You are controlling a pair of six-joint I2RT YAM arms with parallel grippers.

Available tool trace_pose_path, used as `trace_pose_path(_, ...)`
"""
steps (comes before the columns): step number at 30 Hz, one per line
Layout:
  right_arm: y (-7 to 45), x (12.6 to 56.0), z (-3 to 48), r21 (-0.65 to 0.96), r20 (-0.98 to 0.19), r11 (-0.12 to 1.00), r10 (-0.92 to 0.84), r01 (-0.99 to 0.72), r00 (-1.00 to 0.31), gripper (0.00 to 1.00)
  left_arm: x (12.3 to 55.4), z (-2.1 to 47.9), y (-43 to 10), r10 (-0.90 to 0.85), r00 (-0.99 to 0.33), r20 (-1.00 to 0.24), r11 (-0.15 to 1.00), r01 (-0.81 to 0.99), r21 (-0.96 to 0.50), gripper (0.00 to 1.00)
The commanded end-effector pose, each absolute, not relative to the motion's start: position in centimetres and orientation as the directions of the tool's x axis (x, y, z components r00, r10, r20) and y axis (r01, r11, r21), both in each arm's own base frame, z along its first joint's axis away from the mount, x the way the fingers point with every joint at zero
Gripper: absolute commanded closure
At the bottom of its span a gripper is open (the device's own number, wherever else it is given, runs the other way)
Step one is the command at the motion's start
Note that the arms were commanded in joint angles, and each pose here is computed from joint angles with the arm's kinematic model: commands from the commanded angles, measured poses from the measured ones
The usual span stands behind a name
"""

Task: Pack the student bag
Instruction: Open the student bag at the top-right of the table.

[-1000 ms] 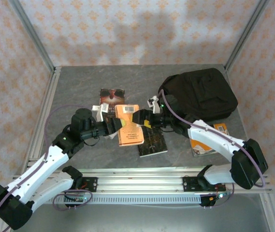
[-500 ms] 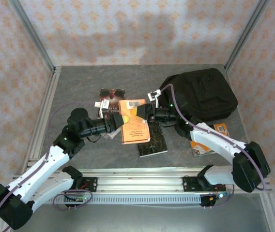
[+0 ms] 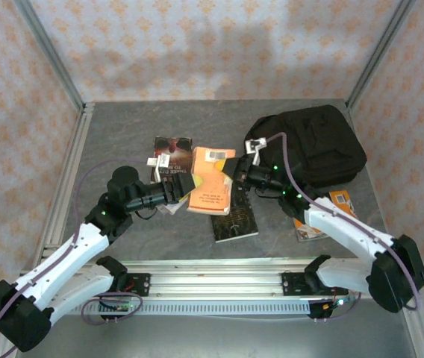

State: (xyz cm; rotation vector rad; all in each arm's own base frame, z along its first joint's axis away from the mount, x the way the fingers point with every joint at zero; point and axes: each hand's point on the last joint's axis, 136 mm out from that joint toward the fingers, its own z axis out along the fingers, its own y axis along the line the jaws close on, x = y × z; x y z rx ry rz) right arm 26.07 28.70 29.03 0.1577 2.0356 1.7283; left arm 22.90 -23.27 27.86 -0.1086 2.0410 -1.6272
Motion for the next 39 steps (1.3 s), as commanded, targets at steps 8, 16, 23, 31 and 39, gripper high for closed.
trace_pose_path(8,19.5,30.9,31.8,0.999,-0.05,0.039,0.872,-0.032,-0.487,1.0,26.7,27.8,-21.5,-0.649,-0.716,-0.259,0.208,0.161,-0.965,0.07)
trace_pose_path(16,20.3,31.4,31.9,0.999,-0.019,0.002,0.873,-0.035,-0.488,1.0,26.7,28.3,-23.8,-0.649,-0.7,-0.297,0.218,0.203,-0.955,0.08)
trace_pose_path(23,20.6,31.2,31.3,1.0,-0.006,-0.008,0.873,-0.027,-0.488,1.0,26.8,29.1,-25.3,-0.642,-0.697,-0.319,0.216,0.235,-0.948,0.18)
trace_pose_path(31,20.9,31.0,31.0,1.0,-0.012,-0.002,0.871,-0.029,-0.49,1.0,27.2,30.2,-27.1,-0.63,-0.706,-0.324,0.195,0.259,-0.946,0.26)
trace_pose_path(39,20.4,31.0,30.4,1.0,-0.013,0.004,0.881,-0.019,-0.472,1.0,27.2,30.8,-26.7,-0.642,-0.686,-0.342,0.219,0.263,-0.94,0.31)
